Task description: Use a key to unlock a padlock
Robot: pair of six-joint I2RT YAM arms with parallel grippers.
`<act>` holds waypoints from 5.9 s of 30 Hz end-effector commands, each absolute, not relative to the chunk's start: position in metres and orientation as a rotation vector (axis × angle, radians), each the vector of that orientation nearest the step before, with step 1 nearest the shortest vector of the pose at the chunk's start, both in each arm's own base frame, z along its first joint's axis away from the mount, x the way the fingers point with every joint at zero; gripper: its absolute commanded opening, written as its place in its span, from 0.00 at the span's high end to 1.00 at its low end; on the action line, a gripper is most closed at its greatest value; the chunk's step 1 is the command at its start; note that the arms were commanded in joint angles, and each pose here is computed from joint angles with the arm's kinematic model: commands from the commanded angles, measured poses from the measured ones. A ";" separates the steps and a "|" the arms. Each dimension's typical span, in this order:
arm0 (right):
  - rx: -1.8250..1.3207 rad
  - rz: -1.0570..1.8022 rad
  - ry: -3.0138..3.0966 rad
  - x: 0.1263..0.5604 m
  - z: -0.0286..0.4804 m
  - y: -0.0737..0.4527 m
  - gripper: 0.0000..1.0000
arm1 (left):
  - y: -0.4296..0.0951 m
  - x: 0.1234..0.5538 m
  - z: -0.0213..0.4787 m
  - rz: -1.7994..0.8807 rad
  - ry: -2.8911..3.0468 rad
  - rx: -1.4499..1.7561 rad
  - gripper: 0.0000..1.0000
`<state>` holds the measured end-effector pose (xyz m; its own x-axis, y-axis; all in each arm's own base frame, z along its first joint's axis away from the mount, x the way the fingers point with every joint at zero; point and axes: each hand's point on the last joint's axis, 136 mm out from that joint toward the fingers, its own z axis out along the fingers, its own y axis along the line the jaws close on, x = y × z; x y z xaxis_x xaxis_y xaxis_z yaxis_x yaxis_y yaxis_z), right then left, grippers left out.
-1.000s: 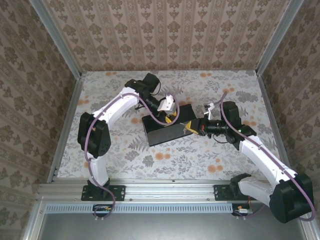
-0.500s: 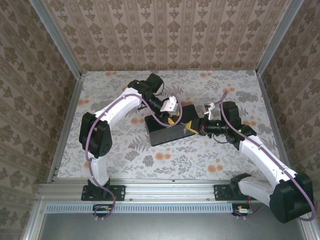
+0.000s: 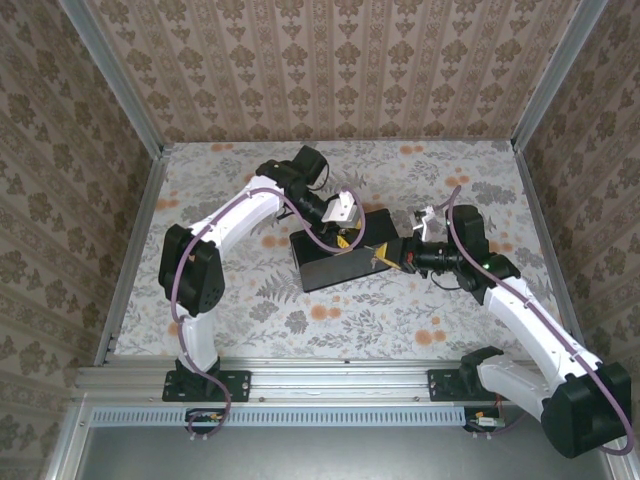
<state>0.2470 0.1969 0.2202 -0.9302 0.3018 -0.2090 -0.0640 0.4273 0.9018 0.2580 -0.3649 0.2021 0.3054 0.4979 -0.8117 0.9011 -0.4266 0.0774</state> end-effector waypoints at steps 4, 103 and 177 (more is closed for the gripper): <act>0.232 1.483 2.372 0.242 0.210 0.193 1.00 | -0.369 0.253 0.204 -1.037 1.233 2.057 0.41; 0.299 1.564 2.425 0.285 0.210 0.200 1.00 | -0.366 0.260 0.248 -1.211 1.030 1.747 0.74; 0.141 1.861 2.359 0.276 0.233 0.224 1.00 | -0.358 0.242 0.255 -1.203 0.888 1.763 0.74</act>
<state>0.2812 0.2180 0.2144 -0.9720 0.2348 0.0011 0.0696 0.2838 0.9564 0.2639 -0.3606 0.2198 0.2223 0.2446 -0.9438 0.9220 -0.3675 0.1220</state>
